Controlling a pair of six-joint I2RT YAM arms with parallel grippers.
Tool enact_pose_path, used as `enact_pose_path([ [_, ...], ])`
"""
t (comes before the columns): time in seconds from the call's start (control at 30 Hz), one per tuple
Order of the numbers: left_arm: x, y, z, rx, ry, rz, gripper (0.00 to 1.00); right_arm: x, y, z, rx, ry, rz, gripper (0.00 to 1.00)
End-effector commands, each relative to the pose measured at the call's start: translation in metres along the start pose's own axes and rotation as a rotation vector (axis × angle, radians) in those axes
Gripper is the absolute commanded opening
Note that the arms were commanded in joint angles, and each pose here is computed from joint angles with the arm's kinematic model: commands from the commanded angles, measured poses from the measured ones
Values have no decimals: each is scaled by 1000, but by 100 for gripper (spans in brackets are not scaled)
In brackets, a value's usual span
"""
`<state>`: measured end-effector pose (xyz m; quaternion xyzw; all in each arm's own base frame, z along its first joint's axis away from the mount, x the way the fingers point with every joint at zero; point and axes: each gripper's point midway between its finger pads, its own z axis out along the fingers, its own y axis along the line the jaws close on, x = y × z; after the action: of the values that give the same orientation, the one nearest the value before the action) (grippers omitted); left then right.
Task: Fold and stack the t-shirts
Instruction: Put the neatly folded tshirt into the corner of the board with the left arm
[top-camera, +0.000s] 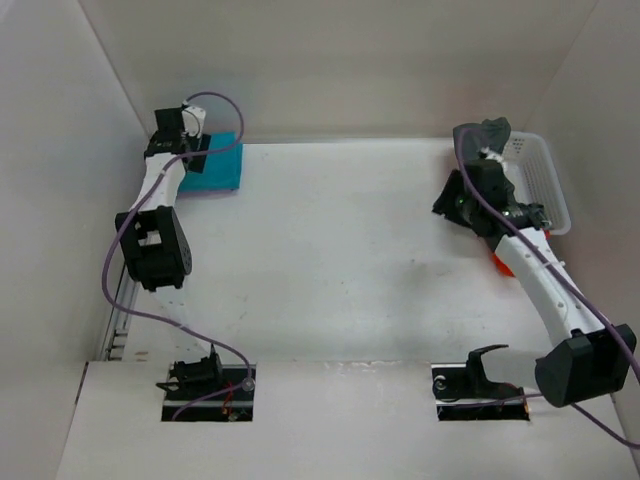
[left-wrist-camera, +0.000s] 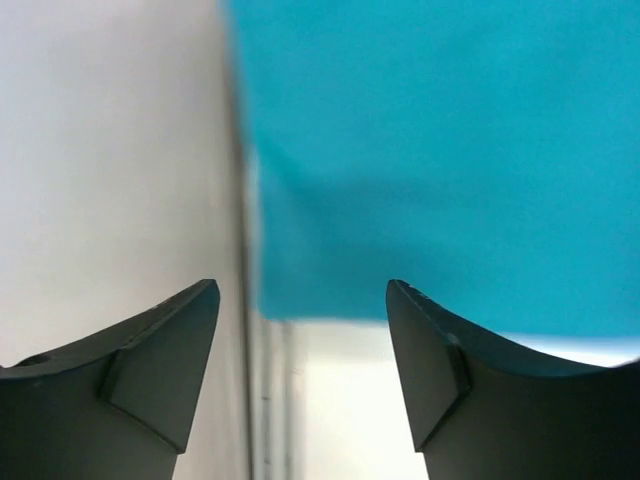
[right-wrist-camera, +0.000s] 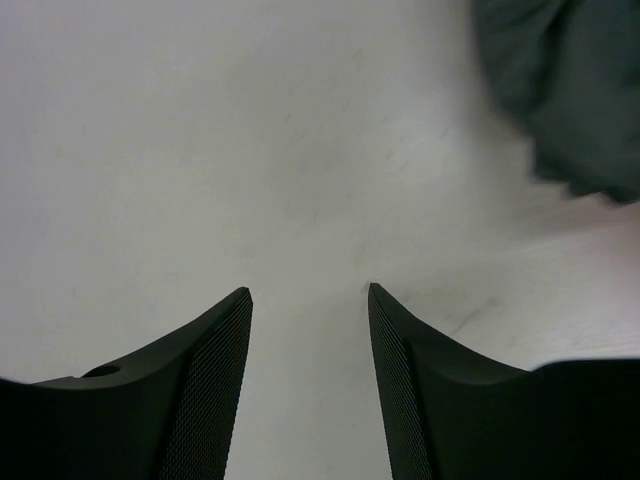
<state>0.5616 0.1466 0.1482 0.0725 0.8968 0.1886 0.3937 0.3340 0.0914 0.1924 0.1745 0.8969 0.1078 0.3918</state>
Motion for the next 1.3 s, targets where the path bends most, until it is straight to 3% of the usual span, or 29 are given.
enact_pose_path([
  [0.0, -56, -62, -71, 185, -196, 67, 68, -78, -59, -18, 251, -226, -32, 55],
  [0.13, -23, -150, -89, 373, -127, 143, 69, -116, -103, -7, 323, -279, 39, 56],
  [0.3, 5, -208, -100, 481, -46, 160, 68, -122, -129, 26, 328, -237, 123, 59],
  [0.53, 21, -219, -106, 504, 1, 163, 68, -92, -138, 62, 321, -136, 181, 61],
  [0.77, 22, -209, -112, 493, -6, 157, 68, -75, -150, 70, 325, -104, 216, 55],
  [0.83, 24, -207, -112, 492, -2, 156, 68, -68, -151, 71, 319, -88, 220, 48],
  [0.97, 22, -204, -114, 487, -9, 157, 68, -59, -152, 73, 294, -64, 230, 13],
  [1.03, 21, -202, -115, 485, -13, 158, 68, -62, -148, 71, 280, -77, 233, 1],
  [1.27, 18, -194, -119, 474, -25, 150, 68, -115, -129, 27, 247, -262, 223, 0],
])
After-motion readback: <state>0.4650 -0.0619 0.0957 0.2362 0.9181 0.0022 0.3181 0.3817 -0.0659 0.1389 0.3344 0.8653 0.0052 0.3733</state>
